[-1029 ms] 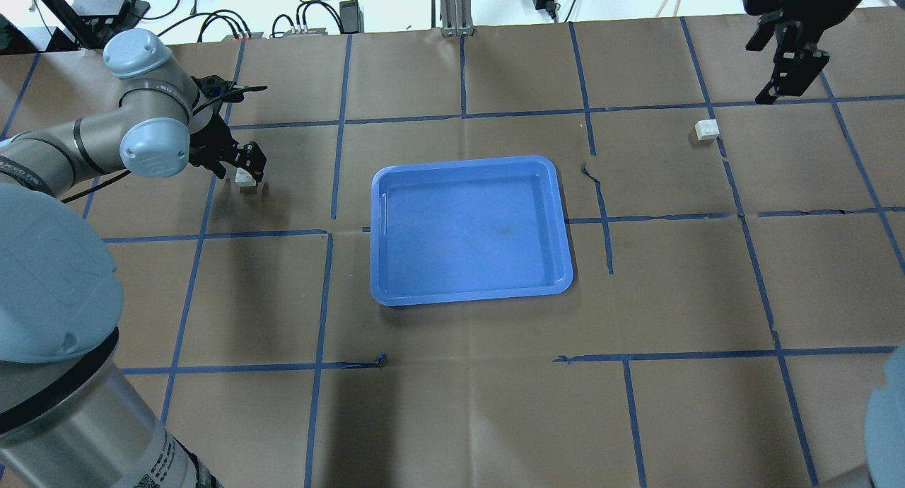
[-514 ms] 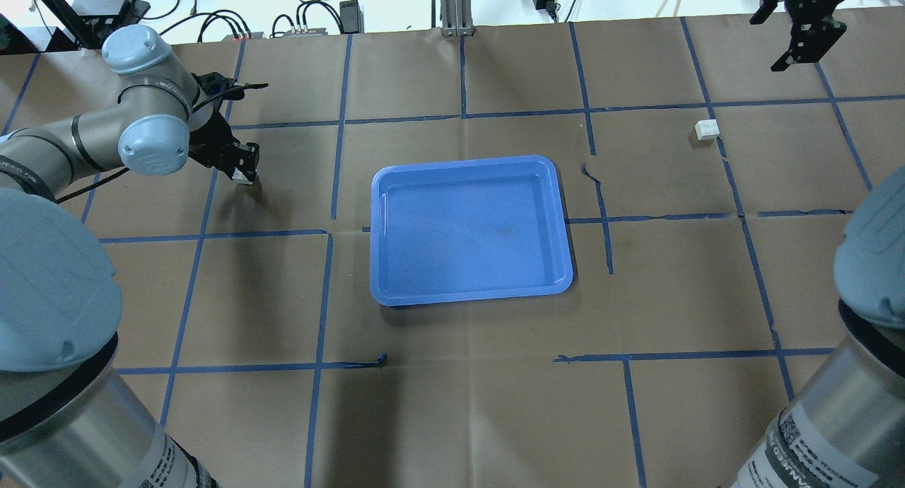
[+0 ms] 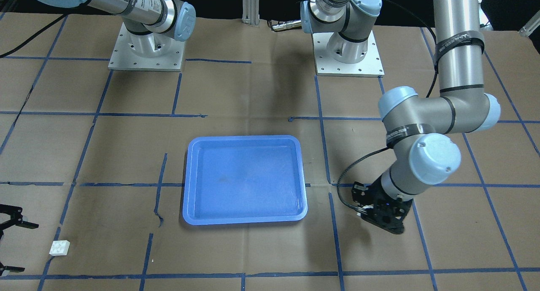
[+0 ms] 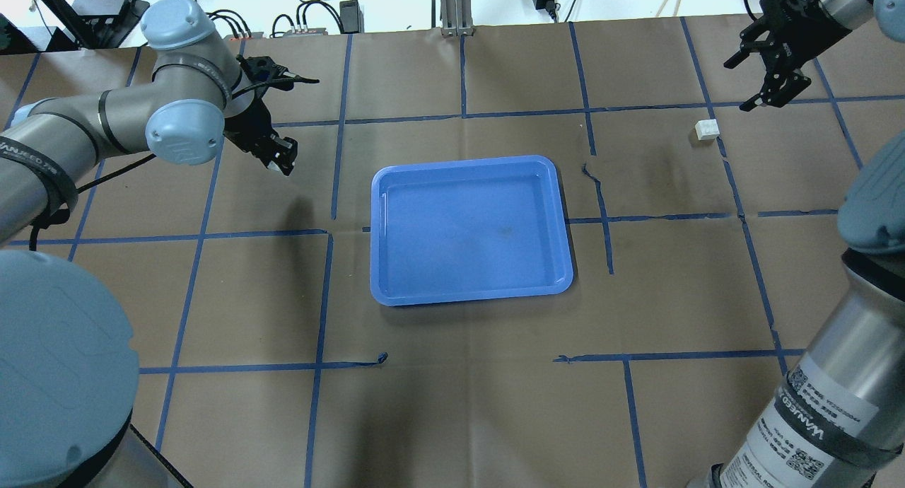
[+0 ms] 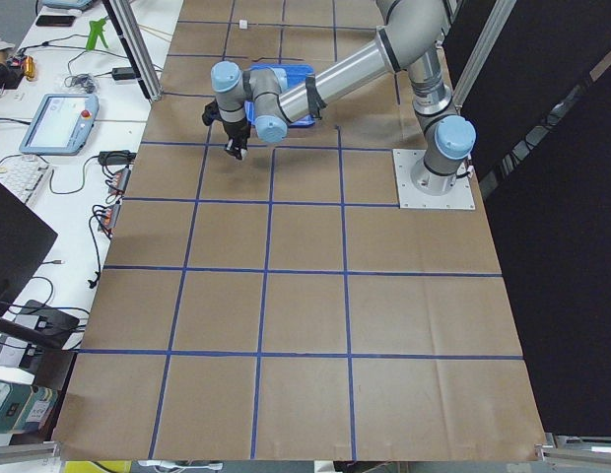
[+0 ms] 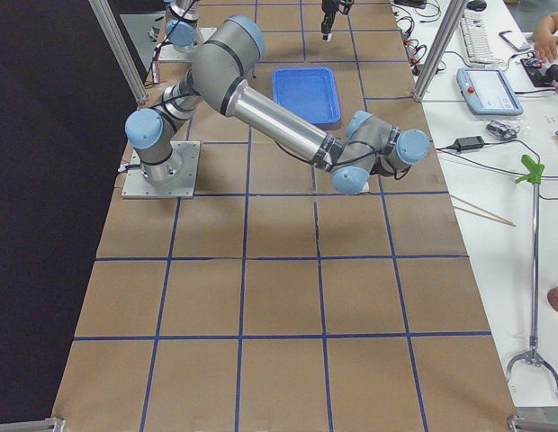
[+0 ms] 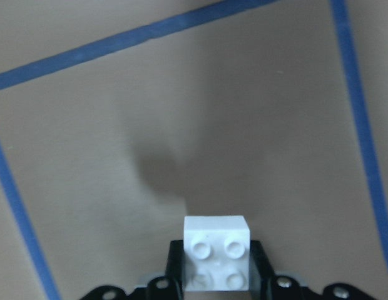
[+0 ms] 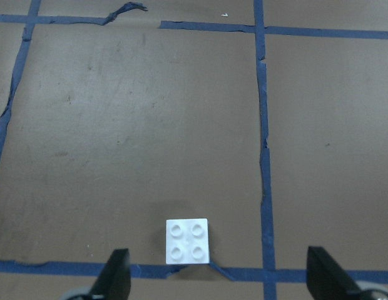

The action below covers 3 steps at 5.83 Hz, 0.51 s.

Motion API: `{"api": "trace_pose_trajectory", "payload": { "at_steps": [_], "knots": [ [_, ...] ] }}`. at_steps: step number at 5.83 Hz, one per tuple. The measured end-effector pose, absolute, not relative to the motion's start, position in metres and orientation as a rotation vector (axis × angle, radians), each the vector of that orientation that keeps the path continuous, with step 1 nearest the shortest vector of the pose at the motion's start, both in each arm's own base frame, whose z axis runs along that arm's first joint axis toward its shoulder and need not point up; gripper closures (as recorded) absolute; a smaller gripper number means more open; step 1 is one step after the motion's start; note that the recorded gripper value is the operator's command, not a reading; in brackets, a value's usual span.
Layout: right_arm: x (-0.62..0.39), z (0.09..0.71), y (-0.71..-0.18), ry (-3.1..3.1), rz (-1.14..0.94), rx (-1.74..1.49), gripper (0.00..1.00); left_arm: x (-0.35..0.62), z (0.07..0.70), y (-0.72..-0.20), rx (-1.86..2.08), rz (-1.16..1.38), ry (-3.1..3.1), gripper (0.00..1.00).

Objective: Assemble white blocks and place on blue tray

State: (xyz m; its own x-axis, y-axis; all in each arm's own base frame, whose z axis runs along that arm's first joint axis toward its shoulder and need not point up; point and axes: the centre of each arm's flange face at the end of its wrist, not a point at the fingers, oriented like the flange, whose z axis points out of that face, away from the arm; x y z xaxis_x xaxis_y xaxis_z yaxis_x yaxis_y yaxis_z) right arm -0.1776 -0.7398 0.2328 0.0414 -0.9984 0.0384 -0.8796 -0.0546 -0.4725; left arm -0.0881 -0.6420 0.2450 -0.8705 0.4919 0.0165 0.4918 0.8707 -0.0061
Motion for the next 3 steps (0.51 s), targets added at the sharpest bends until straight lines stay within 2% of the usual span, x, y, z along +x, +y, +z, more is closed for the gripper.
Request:
{"api": "trace_pose_trajectory", "payload": {
  "at_steps": [3],
  "knots": [
    [-0.181,0.162,-0.728,1.824,-0.607,-1.902,0.00,-0.251,0.245,-0.583,-1.390,-0.037,-2.787,0.86]
  ]
}}
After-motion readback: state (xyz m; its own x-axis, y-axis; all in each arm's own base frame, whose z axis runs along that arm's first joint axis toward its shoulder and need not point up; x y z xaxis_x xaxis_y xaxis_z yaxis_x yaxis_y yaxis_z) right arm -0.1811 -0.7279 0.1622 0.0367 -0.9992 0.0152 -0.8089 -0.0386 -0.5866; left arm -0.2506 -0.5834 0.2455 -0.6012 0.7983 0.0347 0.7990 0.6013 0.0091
